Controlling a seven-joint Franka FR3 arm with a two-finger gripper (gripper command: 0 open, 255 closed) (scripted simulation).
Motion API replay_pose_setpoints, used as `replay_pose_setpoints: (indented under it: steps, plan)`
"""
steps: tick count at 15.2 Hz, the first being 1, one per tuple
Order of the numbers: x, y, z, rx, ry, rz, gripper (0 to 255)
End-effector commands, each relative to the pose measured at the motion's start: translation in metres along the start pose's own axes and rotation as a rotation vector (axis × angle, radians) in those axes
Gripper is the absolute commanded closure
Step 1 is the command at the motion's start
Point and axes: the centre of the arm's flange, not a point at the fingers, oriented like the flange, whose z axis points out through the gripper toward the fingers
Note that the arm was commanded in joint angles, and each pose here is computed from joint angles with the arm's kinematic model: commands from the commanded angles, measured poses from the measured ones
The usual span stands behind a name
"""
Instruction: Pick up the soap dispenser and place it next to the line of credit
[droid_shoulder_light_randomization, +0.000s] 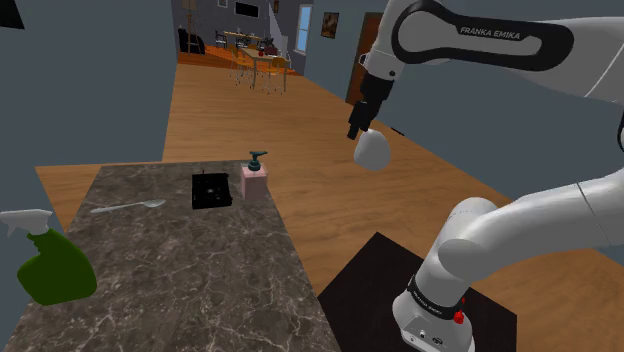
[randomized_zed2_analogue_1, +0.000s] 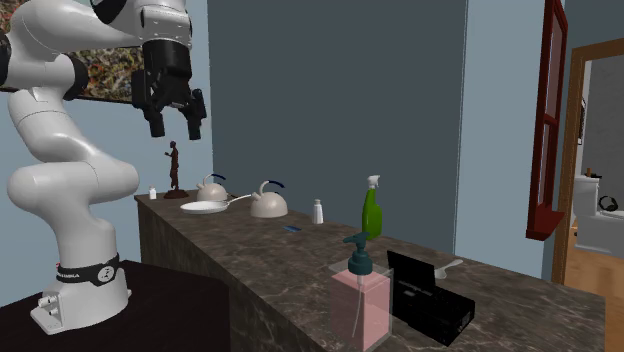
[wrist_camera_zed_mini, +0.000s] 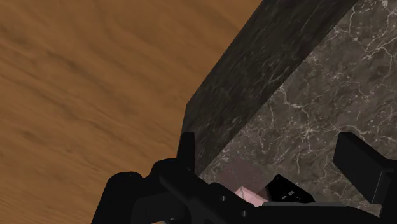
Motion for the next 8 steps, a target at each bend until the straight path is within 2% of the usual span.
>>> replay_pose_setpoints:
  steps: [1, 8]
  plan:
    - [0.000, 0.000, 0.000, 0.000, 0.000, 0.000, 0]
    - [0.085, 0.006, 0.045, 0.024, -0.025, -0.096, 0]
